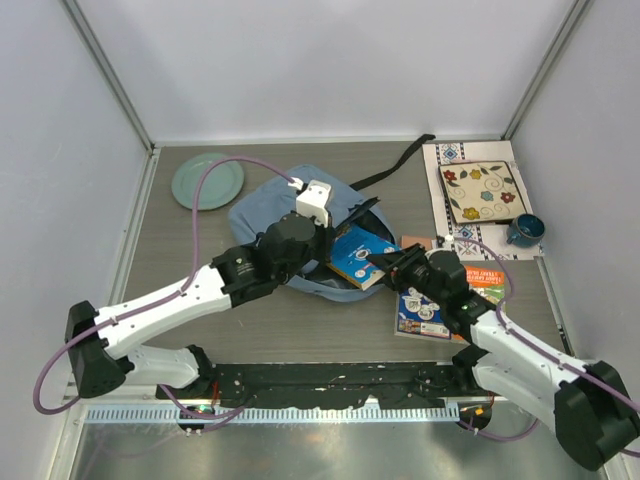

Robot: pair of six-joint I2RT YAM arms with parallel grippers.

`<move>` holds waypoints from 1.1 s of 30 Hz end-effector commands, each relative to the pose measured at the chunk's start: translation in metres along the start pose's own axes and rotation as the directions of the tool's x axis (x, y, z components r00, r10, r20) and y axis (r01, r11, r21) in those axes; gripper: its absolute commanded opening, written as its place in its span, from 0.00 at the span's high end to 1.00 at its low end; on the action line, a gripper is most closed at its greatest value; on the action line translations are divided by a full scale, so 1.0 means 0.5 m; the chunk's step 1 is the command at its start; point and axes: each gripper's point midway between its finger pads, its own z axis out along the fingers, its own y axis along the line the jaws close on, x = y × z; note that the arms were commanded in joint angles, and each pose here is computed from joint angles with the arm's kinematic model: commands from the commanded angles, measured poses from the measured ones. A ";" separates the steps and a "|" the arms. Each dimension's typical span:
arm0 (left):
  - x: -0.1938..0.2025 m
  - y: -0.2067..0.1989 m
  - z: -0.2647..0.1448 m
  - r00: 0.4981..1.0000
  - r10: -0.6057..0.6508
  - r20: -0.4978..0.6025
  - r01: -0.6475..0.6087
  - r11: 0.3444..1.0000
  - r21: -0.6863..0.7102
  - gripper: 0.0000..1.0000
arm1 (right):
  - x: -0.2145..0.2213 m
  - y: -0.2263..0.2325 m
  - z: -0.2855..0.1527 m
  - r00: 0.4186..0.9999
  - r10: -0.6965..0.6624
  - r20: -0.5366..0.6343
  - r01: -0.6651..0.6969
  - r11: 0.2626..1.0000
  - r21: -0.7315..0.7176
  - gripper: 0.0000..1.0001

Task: Pack the student bag
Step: Place the book in the student bag.

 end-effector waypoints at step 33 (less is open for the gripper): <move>-0.128 -0.075 -0.108 0.926 -0.084 0.369 -0.040 0.948 0.316 1.00 | 0.078 0.168 0.215 0.986 -0.129 -0.104 0.075 0.907 -0.415 0.99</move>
